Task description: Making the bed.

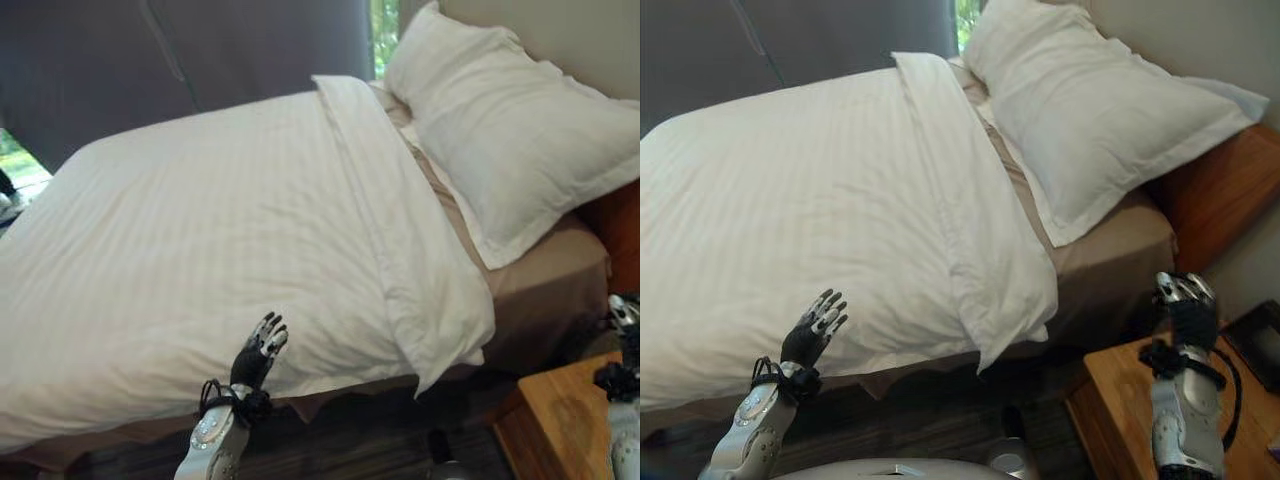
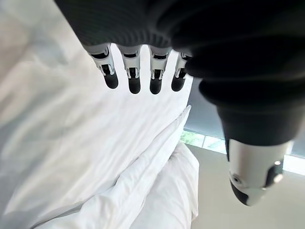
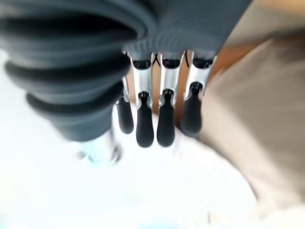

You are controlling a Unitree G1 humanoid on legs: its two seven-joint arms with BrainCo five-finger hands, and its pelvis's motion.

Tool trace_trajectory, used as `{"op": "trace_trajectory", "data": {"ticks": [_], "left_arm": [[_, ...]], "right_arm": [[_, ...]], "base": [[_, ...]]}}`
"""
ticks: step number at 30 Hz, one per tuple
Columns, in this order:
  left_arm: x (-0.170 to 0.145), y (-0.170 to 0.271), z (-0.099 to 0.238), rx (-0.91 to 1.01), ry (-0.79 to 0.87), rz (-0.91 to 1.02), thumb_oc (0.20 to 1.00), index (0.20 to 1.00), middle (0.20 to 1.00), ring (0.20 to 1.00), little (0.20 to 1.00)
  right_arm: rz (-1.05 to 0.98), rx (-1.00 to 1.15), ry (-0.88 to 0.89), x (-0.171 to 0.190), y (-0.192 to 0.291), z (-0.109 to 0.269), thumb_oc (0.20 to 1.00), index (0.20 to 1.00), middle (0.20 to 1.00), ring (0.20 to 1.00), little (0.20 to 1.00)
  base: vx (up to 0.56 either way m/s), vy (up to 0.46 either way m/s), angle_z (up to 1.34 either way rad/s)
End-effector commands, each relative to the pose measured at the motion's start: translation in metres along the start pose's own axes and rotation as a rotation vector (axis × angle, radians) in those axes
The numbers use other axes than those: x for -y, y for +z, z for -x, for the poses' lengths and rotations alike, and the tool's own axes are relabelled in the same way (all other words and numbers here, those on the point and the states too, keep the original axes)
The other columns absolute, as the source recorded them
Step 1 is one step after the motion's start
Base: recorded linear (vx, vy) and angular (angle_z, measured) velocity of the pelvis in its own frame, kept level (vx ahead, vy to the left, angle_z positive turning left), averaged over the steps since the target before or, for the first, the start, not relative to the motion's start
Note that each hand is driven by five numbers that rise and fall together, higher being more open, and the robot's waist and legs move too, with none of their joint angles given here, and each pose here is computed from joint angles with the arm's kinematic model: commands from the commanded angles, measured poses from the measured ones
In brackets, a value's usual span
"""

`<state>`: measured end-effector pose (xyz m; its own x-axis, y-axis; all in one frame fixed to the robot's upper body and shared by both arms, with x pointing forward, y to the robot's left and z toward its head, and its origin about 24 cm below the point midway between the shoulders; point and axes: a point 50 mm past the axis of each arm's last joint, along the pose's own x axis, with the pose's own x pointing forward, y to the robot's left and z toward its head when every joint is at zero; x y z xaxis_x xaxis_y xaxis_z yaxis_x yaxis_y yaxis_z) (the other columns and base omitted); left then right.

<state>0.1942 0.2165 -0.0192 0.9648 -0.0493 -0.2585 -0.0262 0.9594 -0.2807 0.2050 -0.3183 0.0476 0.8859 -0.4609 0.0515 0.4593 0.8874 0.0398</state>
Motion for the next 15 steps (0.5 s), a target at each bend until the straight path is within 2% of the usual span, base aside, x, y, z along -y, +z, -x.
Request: {"op": "trace_trajectory", "data": {"ticks": [1,3,5,9,12,15], "left_arm": [[0.001,0.021,-0.013,0.087,-0.027,-0.115,1.000,1.000,1.000,1.000,1.000],[0.003,0.019,-0.013,0.083,-0.030,-0.114,1.000,1.000,1.000,1.000,1.000],[0.009,0.013,-0.014,0.065,-0.054,-0.114,1.000,1.000,1.000,1.000,1.000],[0.014,0.015,-0.019,0.067,-0.082,-0.151,1.000,1.000,1.000,1.000,1.000],[0.012,0.025,-0.022,0.113,-0.067,-0.153,1.000,1.000,1.000,1.000,1.000],[0.012,0.026,-0.021,0.125,-0.059,-0.137,1.000,1.000,1.000,1.000,1.000]], "right_arm": [[0.044,-0.034,0.173,-0.033,-0.016,0.001,1.000,1.000,1.000,1.000,1.000],[0.030,-0.053,0.234,-0.044,-0.020,0.005,1.000,1.000,1.000,1.000,1.000],[0.019,-0.122,0.434,-0.079,-0.034,0.021,1.000,1.000,1.000,1.000,1.000],[-0.014,-0.159,0.563,-0.107,-0.041,0.033,1.000,1.000,1.000,1.000,1.000],[0.012,-0.120,0.665,-0.124,-0.032,0.037,1.000,1.000,1.000,1.000,1.000],[0.029,-0.095,0.661,-0.121,-0.027,0.033,1.000,1.000,1.000,1.000,1.000]], "base": [[-0.05,0.022,-0.01],[-0.06,0.012,-0.07],[-0.12,0.007,-0.03],[-0.13,-0.018,0.24],[-0.07,-0.224,0.87],[-0.05,-0.208,1.68]]}}
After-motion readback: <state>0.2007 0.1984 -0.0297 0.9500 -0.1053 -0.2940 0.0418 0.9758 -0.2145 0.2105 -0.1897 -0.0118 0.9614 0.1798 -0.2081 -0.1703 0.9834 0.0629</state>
